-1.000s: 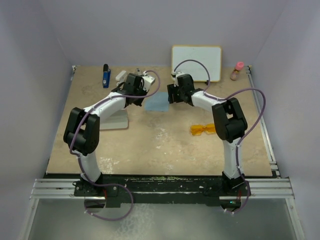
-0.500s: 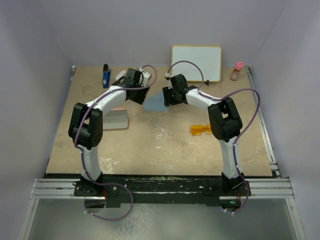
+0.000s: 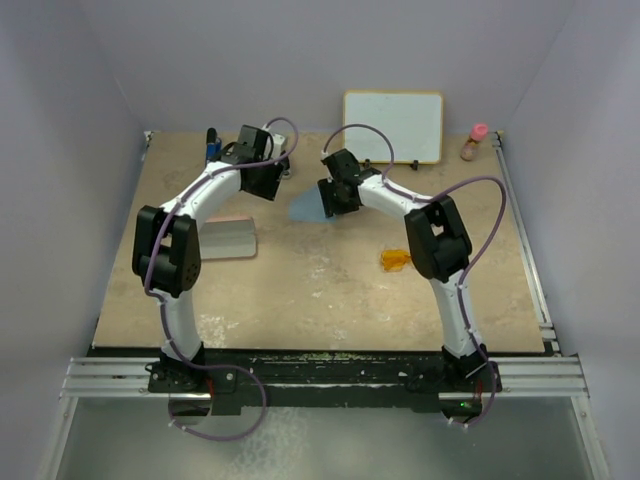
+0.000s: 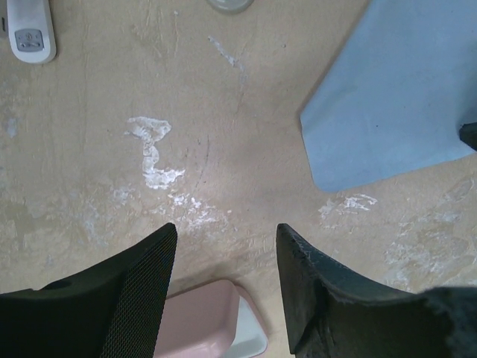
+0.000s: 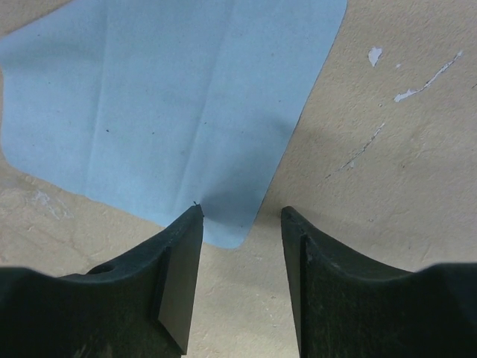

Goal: Organize the sunglasses
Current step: Fold the glasses cleaning cloth at the center of the board.

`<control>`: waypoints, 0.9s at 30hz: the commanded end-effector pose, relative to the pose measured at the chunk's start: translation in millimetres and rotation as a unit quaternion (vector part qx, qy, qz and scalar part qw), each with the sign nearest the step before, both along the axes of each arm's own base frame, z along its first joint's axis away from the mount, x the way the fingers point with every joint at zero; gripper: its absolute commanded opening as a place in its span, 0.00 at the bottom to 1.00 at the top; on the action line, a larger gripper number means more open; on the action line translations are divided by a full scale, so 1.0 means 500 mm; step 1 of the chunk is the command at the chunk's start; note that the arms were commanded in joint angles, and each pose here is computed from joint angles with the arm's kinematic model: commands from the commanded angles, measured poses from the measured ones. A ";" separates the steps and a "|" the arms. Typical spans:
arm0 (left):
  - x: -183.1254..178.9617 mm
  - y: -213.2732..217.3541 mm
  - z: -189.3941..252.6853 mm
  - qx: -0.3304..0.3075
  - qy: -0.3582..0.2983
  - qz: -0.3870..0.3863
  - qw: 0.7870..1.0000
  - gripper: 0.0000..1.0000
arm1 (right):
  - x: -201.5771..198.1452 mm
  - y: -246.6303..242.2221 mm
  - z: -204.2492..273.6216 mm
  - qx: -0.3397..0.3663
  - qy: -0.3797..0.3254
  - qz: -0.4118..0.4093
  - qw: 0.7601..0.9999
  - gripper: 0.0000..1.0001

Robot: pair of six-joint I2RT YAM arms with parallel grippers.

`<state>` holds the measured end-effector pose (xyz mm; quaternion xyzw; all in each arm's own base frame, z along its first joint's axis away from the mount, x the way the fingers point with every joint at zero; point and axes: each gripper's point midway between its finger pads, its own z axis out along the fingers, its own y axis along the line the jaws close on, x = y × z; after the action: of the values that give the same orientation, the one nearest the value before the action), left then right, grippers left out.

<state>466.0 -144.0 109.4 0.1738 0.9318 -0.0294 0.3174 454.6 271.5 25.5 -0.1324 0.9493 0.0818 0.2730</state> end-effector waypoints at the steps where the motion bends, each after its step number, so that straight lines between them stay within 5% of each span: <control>1: 0.009 0.002 0.031 -0.016 -0.008 0.010 1.000 0.60 | -0.023 -0.004 -0.024 -0.020 0.038 -0.012 0.999 0.47; 4: 0.007 0.003 0.039 -0.019 -0.012 0.009 1.000 0.60 | -0.037 0.001 -0.032 -0.021 0.051 -0.009 0.998 0.42; 20: -0.001 -0.003 0.046 -0.034 -0.007 0.005 0.999 0.60 | -0.095 0.004 -0.069 -0.037 0.089 0.000 0.995 0.45; 27: -0.005 -0.003 0.045 -0.035 -0.004 0.004 0.999 0.60 | -0.109 -0.015 -0.109 -0.072 0.103 -0.008 0.992 0.34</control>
<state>456.6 -145.7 105.0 0.1730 0.9379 -0.0475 0.2970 443.3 282.0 21.4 -0.1299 0.9552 0.0673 0.2572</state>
